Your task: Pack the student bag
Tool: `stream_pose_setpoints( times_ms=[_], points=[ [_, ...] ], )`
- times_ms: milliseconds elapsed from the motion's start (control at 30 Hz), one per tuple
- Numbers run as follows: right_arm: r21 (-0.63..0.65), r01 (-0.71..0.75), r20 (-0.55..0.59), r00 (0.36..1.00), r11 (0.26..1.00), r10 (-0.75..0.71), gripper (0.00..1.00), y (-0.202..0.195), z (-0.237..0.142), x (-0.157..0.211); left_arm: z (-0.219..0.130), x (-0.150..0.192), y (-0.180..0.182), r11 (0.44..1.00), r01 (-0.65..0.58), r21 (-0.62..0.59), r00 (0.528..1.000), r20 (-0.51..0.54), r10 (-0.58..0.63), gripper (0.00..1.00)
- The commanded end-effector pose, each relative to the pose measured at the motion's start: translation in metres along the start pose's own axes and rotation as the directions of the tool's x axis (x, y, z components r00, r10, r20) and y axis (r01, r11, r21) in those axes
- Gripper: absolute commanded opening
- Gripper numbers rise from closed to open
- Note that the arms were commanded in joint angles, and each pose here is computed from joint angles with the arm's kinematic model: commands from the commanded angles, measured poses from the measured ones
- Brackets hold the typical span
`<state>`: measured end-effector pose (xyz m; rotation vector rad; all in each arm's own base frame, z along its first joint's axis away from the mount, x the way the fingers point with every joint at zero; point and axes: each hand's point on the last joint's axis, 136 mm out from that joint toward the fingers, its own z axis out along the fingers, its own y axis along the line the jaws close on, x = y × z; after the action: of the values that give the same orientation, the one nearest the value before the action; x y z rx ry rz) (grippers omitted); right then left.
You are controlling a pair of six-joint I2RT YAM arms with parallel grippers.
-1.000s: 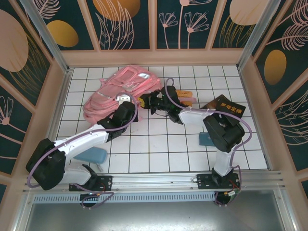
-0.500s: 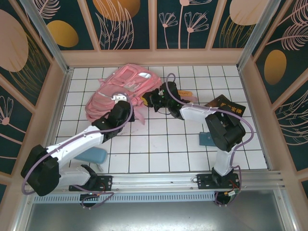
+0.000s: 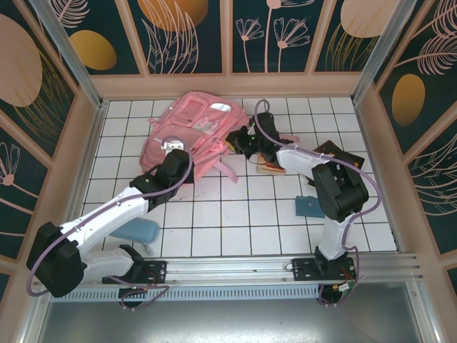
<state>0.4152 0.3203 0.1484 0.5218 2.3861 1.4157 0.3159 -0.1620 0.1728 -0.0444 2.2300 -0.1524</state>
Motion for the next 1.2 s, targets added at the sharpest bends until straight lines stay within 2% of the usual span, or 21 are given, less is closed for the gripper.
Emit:
stream_pose_setpoints(
  times_ms=[0,67,133,200,367,433,633,733,1033,1067,1167],
  points=[
    [0.088,0.250,-0.002,0.968,0.964,-0.250,0.38,-0.011,-0.013,-0.029,-0.007,-0.022,-0.009,0.998,-0.062,0.011,0.998,-0.010,0.062,0.50],
    [0.161,0.324,-0.017,0.945,0.932,-0.325,0.54,-0.028,-0.022,-0.034,-0.003,-0.025,-0.013,0.996,-0.086,0.010,0.996,-0.027,0.086,0.55],
    [0.236,0.392,-0.024,0.917,0.889,-0.398,0.62,-0.041,-0.034,-0.038,0.003,-0.026,-0.015,0.994,-0.105,0.009,0.994,-0.041,0.105,0.61],
    [0.269,0.465,-0.056,0.882,0.843,-0.469,0.65,-0.050,-0.044,-0.036,0.009,-0.027,-0.016,0.992,-0.127,0.010,0.990,-0.058,0.128,0.63],
    [0.203,0.645,-0.192,0.764,0.737,-0.616,0.65,-0.056,-0.048,-0.009,0.024,-0.025,-0.031,0.977,-0.204,0.056,0.973,-0.097,0.209,0.68],
    [0.203,0.668,-0.220,0.743,0.716,-0.632,0.64,-0.060,-0.047,-0.005,0.031,-0.024,-0.036,0.968,-0.241,0.068,0.962,-0.115,0.248,0.69],
    [0.155,0.696,-0.315,0.707,0.701,-0.633,0.46,-0.083,-0.037,0.019,0.045,-0.019,-0.053,0.950,-0.284,0.131,0.941,-0.150,0.302,0.69],
    [0.157,0.734,-0.340,0.669,0.661,-0.661,0.39,-0.096,-0.038,0.024,0.048,-0.015,-0.062,0.935,-0.306,0.180,0.931,-0.147,0.333,0.69],
    [0.133,0.690,-0.229,0.720,0.712,-0.655,0.47,-0.092,-0.047,0.017,0.064,0.014,-0.094,0.868,-0.392,0.307,0.858,-0.220,0.465,0.59],
    [0.127,0.680,-0.212,0.730,0.722,-0.650,0.48,-0.091,-0.050,0.016,0.069,0.015,-0.096,0.860,-0.415,0.298,0.845,-0.224,0.486,0.58],
    [0.127,0.656,-0.171,0.753,0.744,-0.635,0.50,-0.088,-0.057,0.013,0.091,0.009,-0.082,0.862,-0.475,0.174,0.825,-0.254,0.506,0.54]
  ],
)
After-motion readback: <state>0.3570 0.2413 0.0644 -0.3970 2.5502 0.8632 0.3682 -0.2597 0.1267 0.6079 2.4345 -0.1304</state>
